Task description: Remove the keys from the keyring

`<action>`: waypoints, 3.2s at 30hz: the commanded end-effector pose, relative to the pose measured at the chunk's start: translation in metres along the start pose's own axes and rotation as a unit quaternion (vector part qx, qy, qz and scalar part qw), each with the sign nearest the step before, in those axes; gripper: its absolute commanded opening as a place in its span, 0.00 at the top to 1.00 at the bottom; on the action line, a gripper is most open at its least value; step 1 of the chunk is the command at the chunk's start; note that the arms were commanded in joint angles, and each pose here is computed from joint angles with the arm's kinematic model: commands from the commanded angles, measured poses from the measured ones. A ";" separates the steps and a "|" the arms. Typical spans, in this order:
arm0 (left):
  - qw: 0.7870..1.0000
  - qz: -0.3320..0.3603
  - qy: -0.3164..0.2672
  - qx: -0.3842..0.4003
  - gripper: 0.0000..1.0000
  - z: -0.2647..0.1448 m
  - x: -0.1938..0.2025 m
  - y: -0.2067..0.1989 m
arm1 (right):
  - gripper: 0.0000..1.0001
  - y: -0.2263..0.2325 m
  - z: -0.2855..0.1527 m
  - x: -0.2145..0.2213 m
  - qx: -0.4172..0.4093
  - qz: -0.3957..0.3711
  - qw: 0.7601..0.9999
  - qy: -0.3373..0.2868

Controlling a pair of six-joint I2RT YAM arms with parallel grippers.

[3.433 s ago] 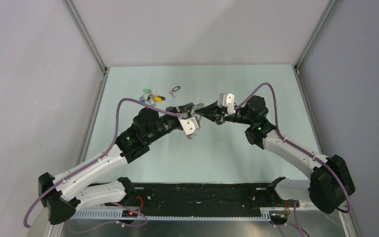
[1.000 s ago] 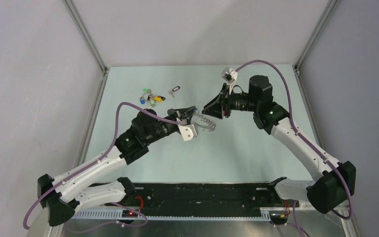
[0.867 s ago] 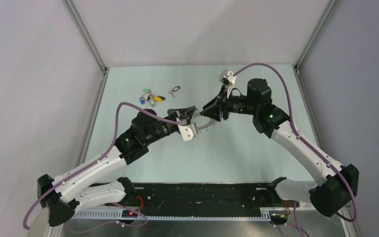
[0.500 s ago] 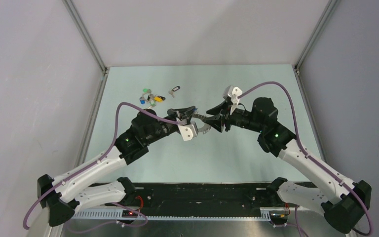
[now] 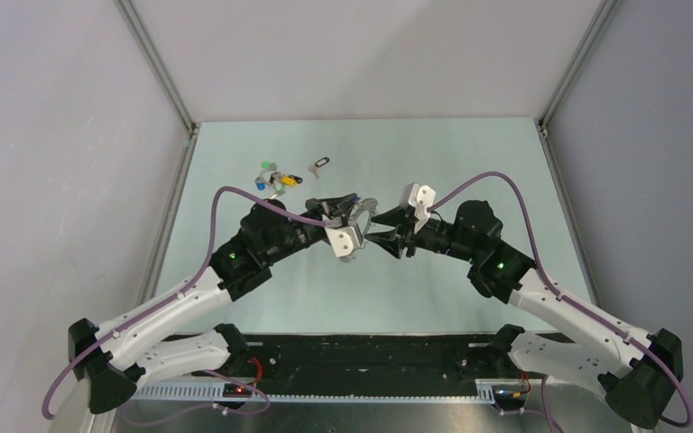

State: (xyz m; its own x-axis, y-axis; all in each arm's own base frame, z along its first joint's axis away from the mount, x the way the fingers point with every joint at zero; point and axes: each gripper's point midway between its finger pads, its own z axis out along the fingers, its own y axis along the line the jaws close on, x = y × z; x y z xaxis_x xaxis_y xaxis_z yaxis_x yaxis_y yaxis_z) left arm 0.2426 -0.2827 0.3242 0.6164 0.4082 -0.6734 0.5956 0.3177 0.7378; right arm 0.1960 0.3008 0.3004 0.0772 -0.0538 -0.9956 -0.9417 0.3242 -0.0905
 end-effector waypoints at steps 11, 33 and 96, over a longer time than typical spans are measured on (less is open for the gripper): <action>0.999 0.001 -0.038 -0.034 1.00 -0.005 -0.023 0.020 | 0.57 -0.025 -0.006 -0.040 0.025 -0.062 0.994 -0.086; 0.998 0.001 -0.045 -0.036 1.00 -0.009 -0.028 0.023 | 0.68 -0.027 0.022 -0.036 -0.004 -0.095 0.991 -0.097; 0.989 -0.139 -0.042 -0.016 1.00 0.000 -0.039 0.028 | 1.00 -0.010 0.016 -0.062 -0.017 -0.138 0.989 -0.057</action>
State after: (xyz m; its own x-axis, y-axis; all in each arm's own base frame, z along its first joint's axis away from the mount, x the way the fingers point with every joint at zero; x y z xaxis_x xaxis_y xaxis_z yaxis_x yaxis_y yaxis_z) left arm 0.2378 -0.2857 0.3218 0.5220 0.3640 -0.7714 0.6899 0.3515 0.6328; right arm 0.2290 0.3179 0.3133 0.1668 -0.1976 -0.9660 -0.9298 0.2946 -0.2209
